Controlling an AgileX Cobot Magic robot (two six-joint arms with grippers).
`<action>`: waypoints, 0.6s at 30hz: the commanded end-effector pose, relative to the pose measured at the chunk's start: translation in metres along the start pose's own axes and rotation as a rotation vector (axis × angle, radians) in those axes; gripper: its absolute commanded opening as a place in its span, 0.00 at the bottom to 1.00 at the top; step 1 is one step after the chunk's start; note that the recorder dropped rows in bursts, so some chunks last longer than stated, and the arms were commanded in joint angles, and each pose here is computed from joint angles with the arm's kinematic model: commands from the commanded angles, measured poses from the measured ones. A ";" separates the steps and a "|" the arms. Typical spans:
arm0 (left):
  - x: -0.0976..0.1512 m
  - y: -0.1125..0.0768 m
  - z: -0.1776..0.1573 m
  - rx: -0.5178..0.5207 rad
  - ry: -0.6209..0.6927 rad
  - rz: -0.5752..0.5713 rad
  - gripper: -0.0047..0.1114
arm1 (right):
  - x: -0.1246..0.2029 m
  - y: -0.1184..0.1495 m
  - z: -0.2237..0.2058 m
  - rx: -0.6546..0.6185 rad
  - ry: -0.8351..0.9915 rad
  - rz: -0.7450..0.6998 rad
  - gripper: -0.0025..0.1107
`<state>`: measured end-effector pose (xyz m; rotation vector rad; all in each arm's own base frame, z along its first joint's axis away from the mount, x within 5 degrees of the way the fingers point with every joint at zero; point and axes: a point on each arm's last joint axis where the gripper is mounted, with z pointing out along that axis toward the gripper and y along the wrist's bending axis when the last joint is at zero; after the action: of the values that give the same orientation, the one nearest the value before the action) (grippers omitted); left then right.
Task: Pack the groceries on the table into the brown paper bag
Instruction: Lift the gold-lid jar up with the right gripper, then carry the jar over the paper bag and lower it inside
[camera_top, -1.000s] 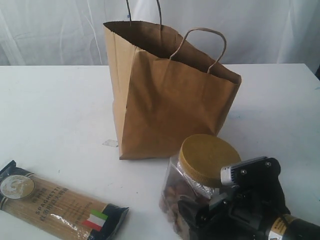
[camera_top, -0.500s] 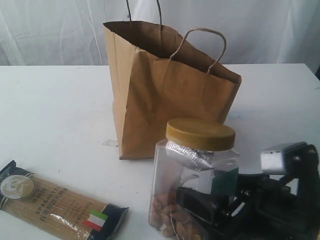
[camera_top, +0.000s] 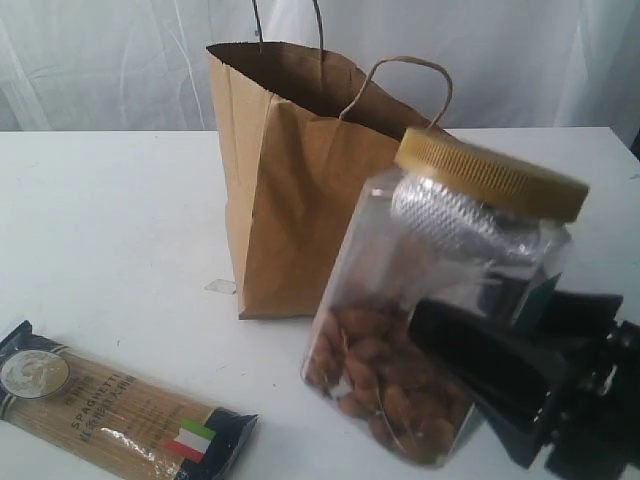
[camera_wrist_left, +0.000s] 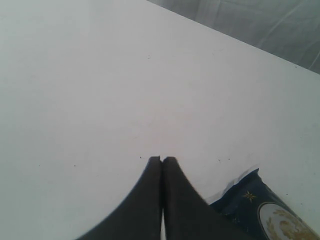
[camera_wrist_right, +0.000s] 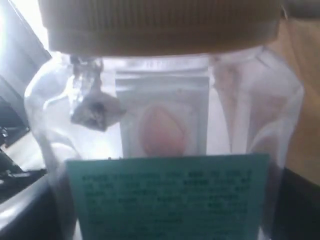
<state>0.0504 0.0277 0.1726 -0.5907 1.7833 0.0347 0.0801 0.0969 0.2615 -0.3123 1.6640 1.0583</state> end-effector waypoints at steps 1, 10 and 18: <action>0.000 0.000 0.000 -0.001 -0.006 0.006 0.04 | -0.046 0.025 -0.003 -0.100 -0.179 -0.002 0.02; 0.000 0.000 0.000 -0.001 -0.006 0.006 0.04 | -0.130 0.073 0.028 -0.122 -0.338 -0.333 0.02; 0.000 0.000 0.000 -0.001 -0.006 0.006 0.04 | -0.187 0.074 0.117 0.081 -0.185 -0.764 0.02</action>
<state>0.0504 0.0277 0.1726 -0.5907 1.7833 0.0347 0.1465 0.1642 0.4469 -0.6841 1.2156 0.5443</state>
